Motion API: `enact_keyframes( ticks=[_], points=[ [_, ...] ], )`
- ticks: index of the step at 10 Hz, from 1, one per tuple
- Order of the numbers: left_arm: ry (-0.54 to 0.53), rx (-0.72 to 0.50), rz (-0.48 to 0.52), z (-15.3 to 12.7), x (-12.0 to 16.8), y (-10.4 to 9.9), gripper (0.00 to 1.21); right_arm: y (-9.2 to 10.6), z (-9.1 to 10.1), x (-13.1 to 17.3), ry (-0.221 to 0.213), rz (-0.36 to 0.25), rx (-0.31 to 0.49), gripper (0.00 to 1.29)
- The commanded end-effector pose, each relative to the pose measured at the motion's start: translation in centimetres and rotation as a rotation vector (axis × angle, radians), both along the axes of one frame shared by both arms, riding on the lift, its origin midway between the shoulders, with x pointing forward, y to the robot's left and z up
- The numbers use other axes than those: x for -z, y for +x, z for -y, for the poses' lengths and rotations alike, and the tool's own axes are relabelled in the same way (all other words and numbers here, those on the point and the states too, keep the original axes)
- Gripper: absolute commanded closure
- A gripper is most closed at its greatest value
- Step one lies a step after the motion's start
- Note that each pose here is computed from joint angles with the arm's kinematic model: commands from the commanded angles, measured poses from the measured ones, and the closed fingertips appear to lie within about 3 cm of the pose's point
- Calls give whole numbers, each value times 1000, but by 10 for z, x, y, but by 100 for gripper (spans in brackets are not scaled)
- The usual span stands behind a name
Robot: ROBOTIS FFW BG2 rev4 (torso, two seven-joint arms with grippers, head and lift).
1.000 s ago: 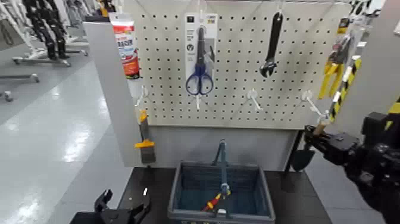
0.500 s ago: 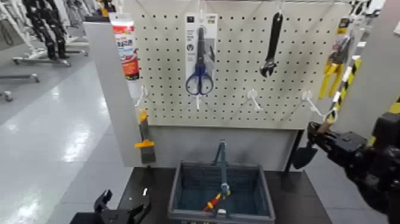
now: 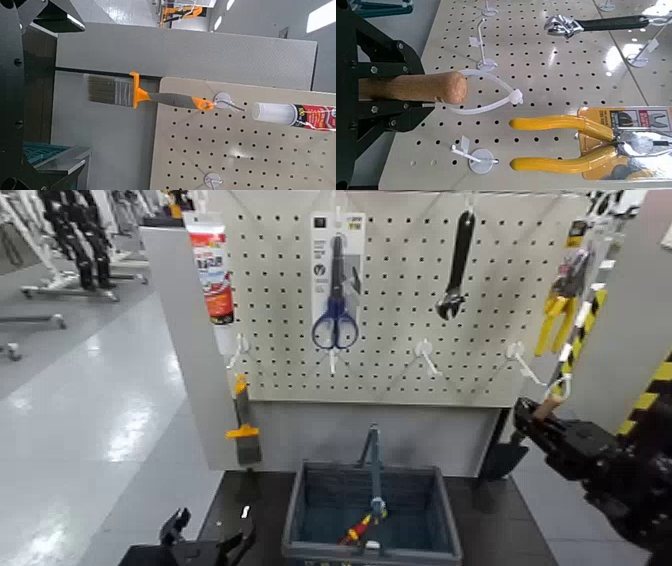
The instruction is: Put the tool with the wooden handle into the crate.
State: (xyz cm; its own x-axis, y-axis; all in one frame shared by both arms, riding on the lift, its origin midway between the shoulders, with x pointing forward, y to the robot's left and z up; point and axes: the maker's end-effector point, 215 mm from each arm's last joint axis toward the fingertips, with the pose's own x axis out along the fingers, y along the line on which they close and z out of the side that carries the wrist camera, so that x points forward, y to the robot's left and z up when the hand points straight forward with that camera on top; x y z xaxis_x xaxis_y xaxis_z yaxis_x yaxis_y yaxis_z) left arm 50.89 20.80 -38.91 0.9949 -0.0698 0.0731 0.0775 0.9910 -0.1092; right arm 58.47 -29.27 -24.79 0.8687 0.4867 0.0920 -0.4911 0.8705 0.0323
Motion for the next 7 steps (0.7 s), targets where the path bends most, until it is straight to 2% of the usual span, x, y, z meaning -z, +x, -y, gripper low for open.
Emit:
enact_keyframes(
  ticks=[1,2,4,7],
  points=[
    [0,2,-5,1,1,1,11,-4,-19,-6,50,22,-21,122],
    [0,4,-5,2,1,1,11,-5,-27,-8,66,33,-35,122],
    [0,5,-6,3,1,2,11,-5,-48,-5,127,47,-57,122],
    [0,5,-8,3,2,1,11,-6,-80,18,248,28,-86,122]
  ],
)
